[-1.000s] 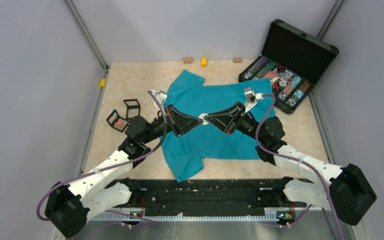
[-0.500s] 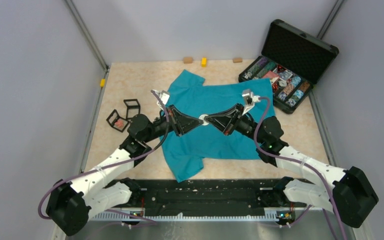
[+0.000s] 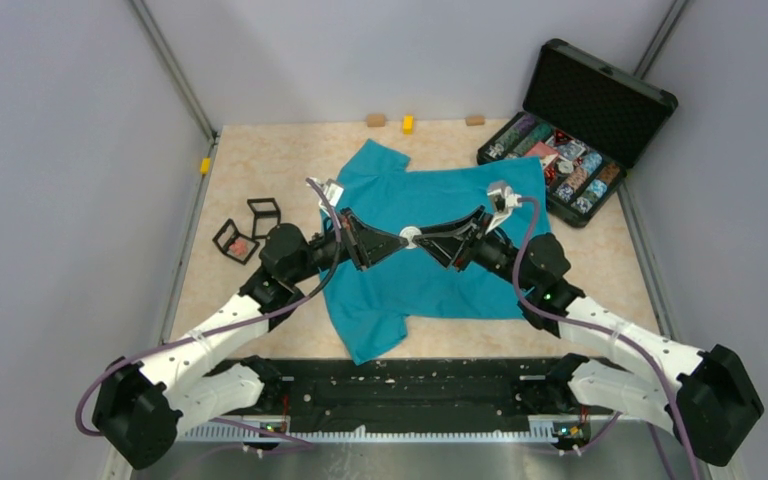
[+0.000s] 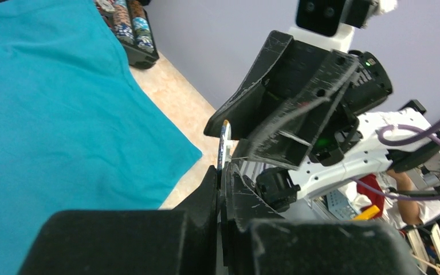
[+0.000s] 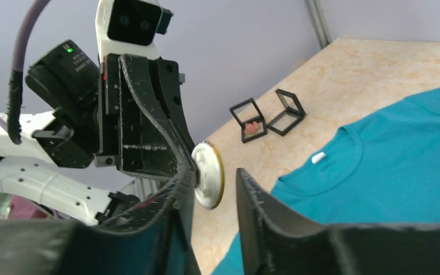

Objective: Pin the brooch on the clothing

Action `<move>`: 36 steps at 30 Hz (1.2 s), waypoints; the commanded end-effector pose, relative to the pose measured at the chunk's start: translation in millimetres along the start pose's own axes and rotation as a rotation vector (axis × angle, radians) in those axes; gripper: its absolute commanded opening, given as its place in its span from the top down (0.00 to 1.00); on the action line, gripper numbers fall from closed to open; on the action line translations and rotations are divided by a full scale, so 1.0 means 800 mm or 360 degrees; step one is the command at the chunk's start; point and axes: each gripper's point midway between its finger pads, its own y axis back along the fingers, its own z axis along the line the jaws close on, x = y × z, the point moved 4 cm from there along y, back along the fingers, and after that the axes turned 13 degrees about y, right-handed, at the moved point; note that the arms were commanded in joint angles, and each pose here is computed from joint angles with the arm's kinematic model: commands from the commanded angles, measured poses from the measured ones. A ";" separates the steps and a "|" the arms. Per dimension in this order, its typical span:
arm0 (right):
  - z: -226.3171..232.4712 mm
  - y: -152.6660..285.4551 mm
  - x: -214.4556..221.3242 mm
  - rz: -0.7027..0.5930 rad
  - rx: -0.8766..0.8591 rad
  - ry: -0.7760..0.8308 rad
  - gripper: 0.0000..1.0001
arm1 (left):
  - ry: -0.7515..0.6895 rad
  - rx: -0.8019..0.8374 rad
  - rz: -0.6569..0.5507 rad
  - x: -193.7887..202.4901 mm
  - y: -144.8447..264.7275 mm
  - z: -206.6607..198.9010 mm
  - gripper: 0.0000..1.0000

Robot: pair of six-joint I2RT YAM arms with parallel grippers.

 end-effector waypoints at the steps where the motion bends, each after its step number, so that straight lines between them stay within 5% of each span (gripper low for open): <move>1: 0.004 0.007 -0.016 -0.0017 0.0030 0.0083 0.60 | -0.0080 -0.0037 -0.0190 -0.030 -0.002 -0.010 1.00; 10: -0.009 0.023 -0.024 0.0030 0.0233 0.0144 0.46 | -0.0071 -0.0376 -0.0198 -0.032 0.014 0.029 1.00; 17: -0.057 0.050 0.029 0.0499 0.0654 0.0147 0.40 | -0.0083 -0.0797 -0.0061 -0.055 0.065 0.069 1.00; 22: -0.075 0.056 0.100 0.0917 0.0735 0.0024 0.46 | 0.0004 -0.0954 -0.0115 -0.068 0.082 0.106 1.00; 28: -0.057 0.022 0.150 0.1065 0.0701 0.0009 0.46 | -0.0121 -0.1111 -0.0016 -0.073 0.090 0.124 1.00; 36: -0.041 -0.037 0.213 0.1212 0.0675 -0.0009 0.51 | -0.0193 -0.1408 -0.0197 -0.091 0.127 0.145 1.00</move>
